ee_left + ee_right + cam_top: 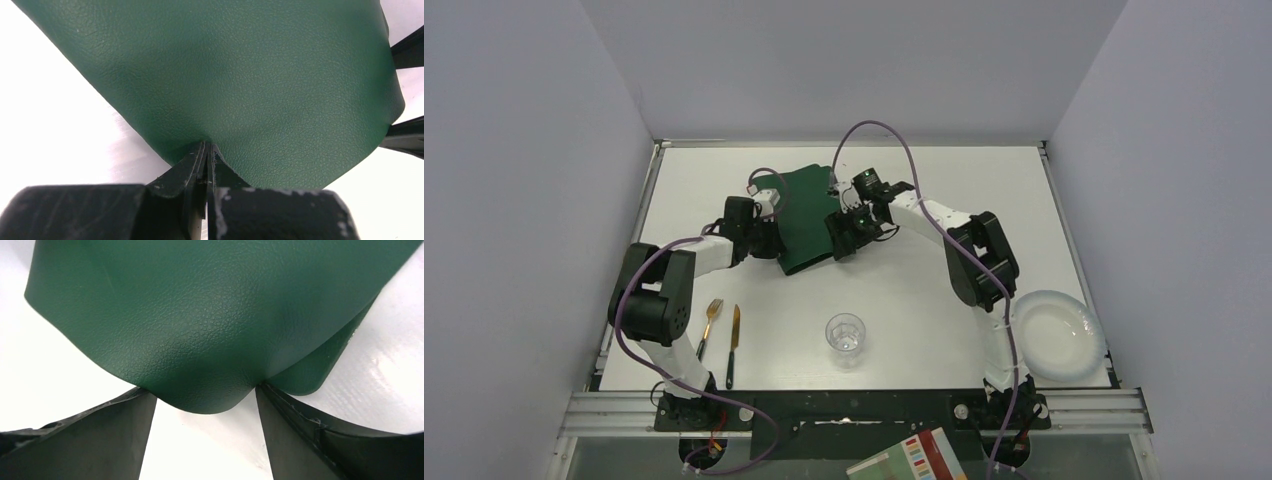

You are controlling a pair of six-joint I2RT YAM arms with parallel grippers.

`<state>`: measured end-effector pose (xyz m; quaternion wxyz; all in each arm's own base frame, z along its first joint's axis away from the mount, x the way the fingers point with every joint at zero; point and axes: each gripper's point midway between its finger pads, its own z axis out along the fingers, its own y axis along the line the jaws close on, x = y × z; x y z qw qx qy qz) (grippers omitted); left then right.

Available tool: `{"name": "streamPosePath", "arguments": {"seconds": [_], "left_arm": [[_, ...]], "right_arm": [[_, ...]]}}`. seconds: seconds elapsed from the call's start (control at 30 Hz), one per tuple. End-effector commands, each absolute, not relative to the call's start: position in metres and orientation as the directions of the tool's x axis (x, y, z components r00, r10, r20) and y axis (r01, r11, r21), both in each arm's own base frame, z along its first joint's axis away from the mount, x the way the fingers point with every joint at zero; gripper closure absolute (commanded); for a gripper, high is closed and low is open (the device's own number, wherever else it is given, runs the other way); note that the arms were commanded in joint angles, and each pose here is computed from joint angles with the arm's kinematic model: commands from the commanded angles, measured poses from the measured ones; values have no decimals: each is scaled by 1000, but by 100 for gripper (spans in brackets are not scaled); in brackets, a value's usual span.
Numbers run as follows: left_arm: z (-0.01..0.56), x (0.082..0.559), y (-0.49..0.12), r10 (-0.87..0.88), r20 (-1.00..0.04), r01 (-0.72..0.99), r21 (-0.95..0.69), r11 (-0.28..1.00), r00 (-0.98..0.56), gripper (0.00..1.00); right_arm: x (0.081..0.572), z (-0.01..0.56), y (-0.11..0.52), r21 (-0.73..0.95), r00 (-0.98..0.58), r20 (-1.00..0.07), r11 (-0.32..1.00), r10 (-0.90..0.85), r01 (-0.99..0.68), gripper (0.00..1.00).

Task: Set the dinner table for one person
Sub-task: Flatten out the napkin at the center of the board.

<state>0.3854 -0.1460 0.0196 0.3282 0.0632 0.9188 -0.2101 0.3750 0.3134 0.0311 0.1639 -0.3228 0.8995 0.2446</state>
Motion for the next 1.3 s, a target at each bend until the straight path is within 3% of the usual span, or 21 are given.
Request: {"name": "streamPosePath", "arguments": {"seconds": [0.0, 0.07, 0.13, 0.2, 0.6, 0.83, 0.9, 0.93, 1.03, 1.07, 1.13, 1.27], "left_arm": [[17, 378, -159, -16, -595, 277, -397, 875, -803, 100], [17, 378, -158, -17, -596, 275, -396, 876, -803, 100], [18, 378, -158, -18, -599, 276, -395, 876, -801, 100], [19, 379, -157, -20, -600, 276, -397, 875, -800, 100], [17, 378, -158, -21, -593, 274, -403, 873, -805, 100], [16, 377, -159, -19, -587, 277, -409, 869, -809, 100], [16, 376, -159, -20, -586, 275, -410, 870, -810, 100], [17, 377, -159, -21, -589, 275, -408, 870, -808, 100], [23, 380, -156, -29, -612, 274, -394, 877, -790, 100], [25, 380, -156, -30, -619, 275, -391, 878, -785, 100], [24, 380, -156, -30, -622, 275, -387, 880, -782, 100], [20, 383, -154, -29, -623, 268, -378, 886, -782, 100]], "right_arm": [[404, 24, 311, 209, -705, -509, 724, -493, -658, 26], [412, 26, 312, 172, -699, -520, 742, -491, -648, 42], [421, 31, 311, 120, -689, -535, 763, -489, -635, 70], [427, 37, 310, 72, -675, -549, 776, -493, -626, 80], [439, 86, 296, -222, -550, -631, 806, -548, -549, 79], [454, 116, 292, -270, -501, -687, 825, -526, -497, 80], [455, 119, 296, -239, -505, -687, 819, -523, -522, 76], [454, 120, 296, -201, -518, -684, 816, -513, -542, 69], [437, 123, 295, 120, -607, -679, 754, -412, -646, 18], [427, 128, 292, 283, -653, -666, 689, -359, -667, 14], [407, 145, 281, 523, -724, -638, 544, -260, -656, 16], [375, 139, 264, 687, -821, -536, 464, -197, -560, 16]]}}
